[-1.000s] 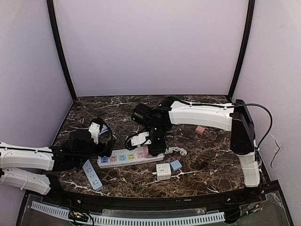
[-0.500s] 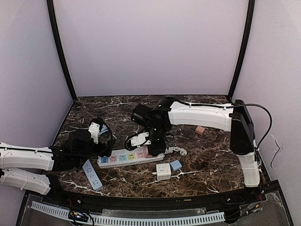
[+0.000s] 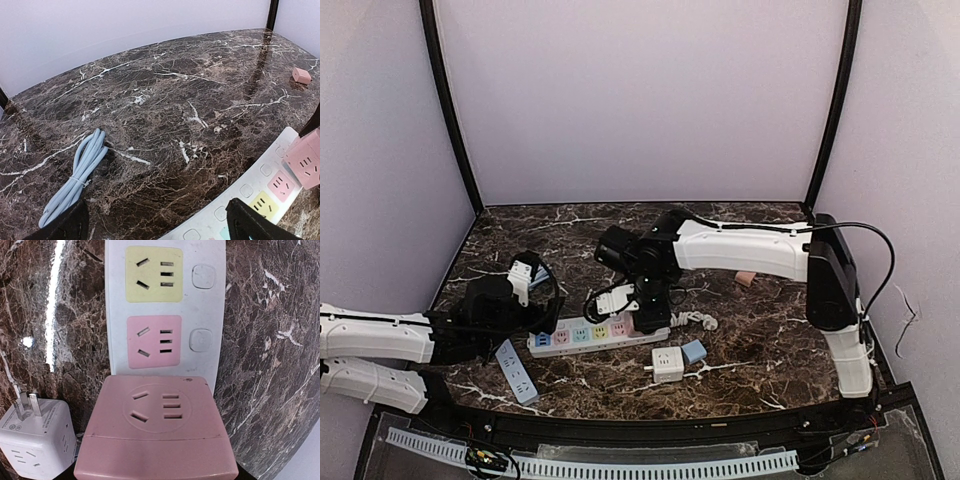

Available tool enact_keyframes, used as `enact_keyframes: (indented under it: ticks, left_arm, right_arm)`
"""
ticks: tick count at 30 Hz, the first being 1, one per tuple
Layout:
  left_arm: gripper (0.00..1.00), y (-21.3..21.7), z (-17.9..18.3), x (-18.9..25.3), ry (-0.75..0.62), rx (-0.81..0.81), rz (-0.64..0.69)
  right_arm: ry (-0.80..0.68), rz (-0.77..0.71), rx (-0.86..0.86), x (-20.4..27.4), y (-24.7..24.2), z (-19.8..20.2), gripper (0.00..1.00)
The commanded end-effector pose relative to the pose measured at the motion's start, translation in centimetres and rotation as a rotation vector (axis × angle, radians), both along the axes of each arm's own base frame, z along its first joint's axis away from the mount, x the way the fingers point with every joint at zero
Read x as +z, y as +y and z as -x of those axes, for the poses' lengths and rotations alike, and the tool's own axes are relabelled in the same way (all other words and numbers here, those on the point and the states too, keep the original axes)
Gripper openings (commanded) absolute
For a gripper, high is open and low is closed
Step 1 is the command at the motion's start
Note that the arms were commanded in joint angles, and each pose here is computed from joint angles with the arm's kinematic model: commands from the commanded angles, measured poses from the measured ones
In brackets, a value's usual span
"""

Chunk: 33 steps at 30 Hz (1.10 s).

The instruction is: Insert the plug

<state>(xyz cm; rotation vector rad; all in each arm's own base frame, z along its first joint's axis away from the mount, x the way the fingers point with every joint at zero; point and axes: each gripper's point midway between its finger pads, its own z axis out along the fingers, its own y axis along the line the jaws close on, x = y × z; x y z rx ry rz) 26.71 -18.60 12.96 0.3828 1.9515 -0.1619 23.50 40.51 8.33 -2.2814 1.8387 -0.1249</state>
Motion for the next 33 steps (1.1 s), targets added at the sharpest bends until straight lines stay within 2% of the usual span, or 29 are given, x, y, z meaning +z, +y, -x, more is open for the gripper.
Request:
enact_keyframes:
  ticks: [1, 10, 22, 28, 30, 31, 33]
  left_arm:
    - [0.96, 0.5, 0.2, -0.2, -0.004, 0.001, -0.002]
    - [0.95, 0.5, 0.2, -0.1, -0.007, 0.003, -0.001]
    - [0.95, 0.6, 0.2, -0.1, -0.011, 0.003, -0.005]
    - [0.95, 0.9, 0.2, 0.0, -0.021, 0.015, -0.007]
    - [0.95, 1.0, 0.2, 0.2, -0.027, 0.017, -0.006]
    - [0.95, 1.0, 0.2, 0.2, -0.027, 0.016, -0.005]
    - [0.95, 1.0, 0.3, 0.3, -0.03, 0.015, -0.001]
  right_arm:
    - [0.009, 0.056, 0.002, -2.0, -0.1, 0.3, 0.0]
    - [0.021, 0.072, 0.005, -3.4, 1.3, 0.0, 0.0]
    - [0.082, 0.179, 0.019, -8.5, 1.1, 0.5, 0.0]
    - [0.042, 0.145, 0.038, -7.7, 2.0, -0.2, 0.01]
    - [0.004, 0.088, 0.032, -5.7, 2.9, -0.8, 0.15]
    - [-0.014, 0.06, 0.03, -4.7, 3.2, -1.1, 0.3]
    - [-0.041, 0.011, 0.035, -3.1, 3.6, -1.2, 0.51]
